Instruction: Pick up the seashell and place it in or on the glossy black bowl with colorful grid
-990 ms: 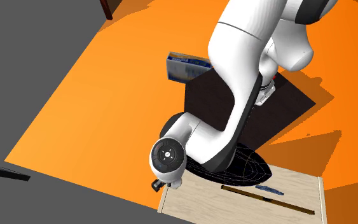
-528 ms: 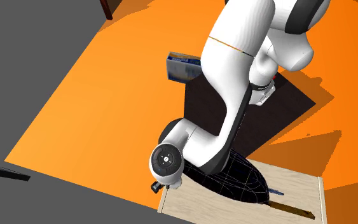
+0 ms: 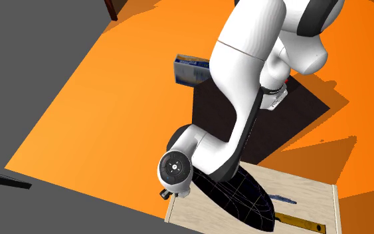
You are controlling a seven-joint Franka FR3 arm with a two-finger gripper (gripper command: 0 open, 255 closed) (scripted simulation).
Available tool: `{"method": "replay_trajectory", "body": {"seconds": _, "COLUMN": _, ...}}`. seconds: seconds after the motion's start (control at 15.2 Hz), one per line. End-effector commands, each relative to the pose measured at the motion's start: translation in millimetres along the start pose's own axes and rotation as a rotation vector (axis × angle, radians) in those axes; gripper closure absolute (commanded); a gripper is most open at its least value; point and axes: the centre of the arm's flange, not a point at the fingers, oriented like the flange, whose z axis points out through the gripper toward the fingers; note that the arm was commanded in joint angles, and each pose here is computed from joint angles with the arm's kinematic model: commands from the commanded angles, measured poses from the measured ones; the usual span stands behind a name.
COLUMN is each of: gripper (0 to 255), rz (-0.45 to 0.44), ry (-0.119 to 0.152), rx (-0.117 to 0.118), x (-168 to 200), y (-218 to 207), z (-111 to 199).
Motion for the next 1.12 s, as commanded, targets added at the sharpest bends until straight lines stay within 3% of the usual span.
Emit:
{"method": "replay_trajectory", "body": {"seconds": 0.0, "gripper": 255, "rz": -0.001, "ry": 0.000, "rx": -0.002, "x": -0.6, "y": 0.3, "z": 1.1}}
{"method": "replay_trajectory", "body": {"seconds": 0.53, "gripper": 255, "rz": -0.001, "ry": 0.000, "rx": -0.002, "x": -0.1, "y": 0.6, "z": 0.8}}
{"method": "replay_trajectory", "body": {"seconds": 1.06, "gripper": 255, "rz": -0.001, "ry": 0.000, "rx": -0.002, "x": 1.8, "y": 1.3, "z": -41.4}}
